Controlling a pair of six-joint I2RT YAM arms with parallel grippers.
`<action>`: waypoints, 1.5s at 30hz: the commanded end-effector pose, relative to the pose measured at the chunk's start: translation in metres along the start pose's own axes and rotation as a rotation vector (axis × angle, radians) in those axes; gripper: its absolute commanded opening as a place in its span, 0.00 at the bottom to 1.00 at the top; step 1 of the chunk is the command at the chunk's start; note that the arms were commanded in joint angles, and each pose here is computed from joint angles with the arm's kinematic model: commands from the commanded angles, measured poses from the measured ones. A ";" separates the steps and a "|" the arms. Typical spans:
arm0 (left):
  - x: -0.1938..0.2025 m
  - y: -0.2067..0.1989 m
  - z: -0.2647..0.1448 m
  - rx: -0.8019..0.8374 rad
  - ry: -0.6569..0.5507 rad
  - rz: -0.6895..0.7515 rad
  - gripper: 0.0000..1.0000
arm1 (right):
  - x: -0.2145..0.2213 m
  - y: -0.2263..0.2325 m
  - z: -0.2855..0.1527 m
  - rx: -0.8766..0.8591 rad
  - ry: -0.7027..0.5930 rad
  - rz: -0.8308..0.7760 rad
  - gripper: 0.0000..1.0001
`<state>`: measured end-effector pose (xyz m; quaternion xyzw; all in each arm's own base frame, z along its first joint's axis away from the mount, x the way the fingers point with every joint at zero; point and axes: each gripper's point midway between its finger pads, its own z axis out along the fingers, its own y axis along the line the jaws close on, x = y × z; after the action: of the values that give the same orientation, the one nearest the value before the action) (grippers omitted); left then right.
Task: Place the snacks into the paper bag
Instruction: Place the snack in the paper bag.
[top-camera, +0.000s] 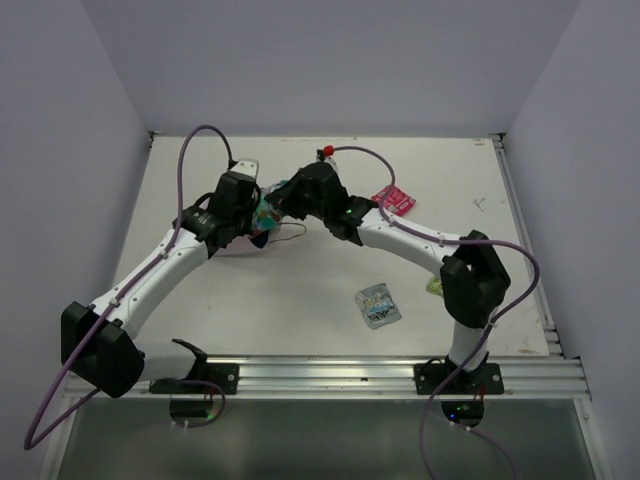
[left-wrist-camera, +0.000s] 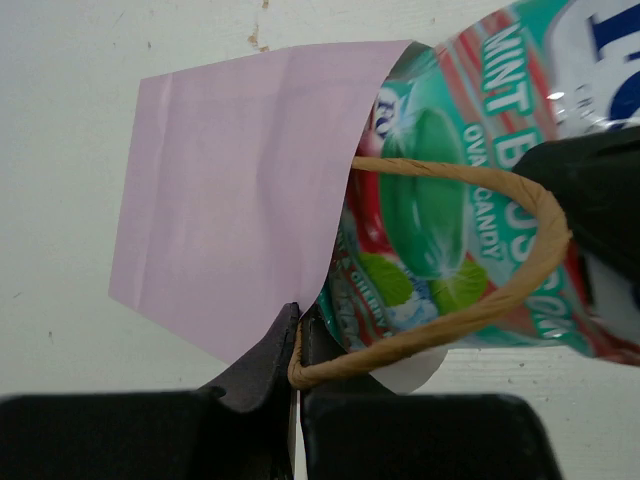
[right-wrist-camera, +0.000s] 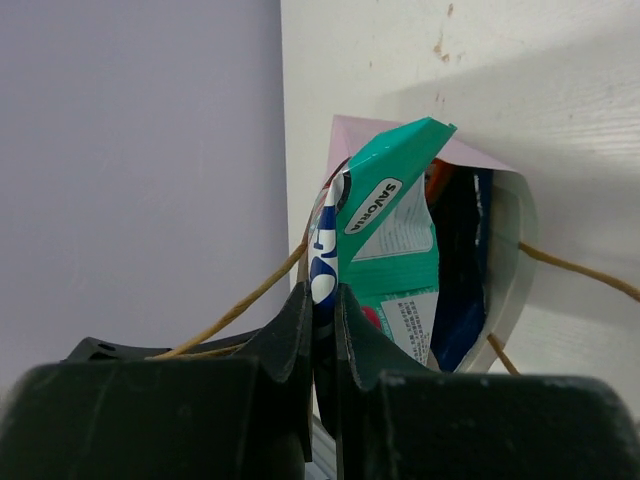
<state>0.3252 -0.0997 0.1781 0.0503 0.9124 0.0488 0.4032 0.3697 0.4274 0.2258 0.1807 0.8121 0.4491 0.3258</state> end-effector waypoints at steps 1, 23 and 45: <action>-0.033 -0.009 -0.010 0.053 -0.078 -0.005 0.00 | 0.011 0.044 0.004 -0.139 0.008 0.073 0.00; -0.037 -0.020 -0.015 0.101 -0.103 -0.168 0.00 | 0.006 0.007 0.009 -0.073 -0.255 0.198 0.00; -0.041 -0.004 -0.018 0.033 -0.143 -0.129 0.00 | 0.064 -0.031 0.024 -0.026 -0.045 0.071 0.21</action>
<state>0.3248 -0.1127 0.1891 0.0177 0.9132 0.0050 0.4072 0.3510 0.4670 0.1406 0.2478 0.7896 0.4502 0.3353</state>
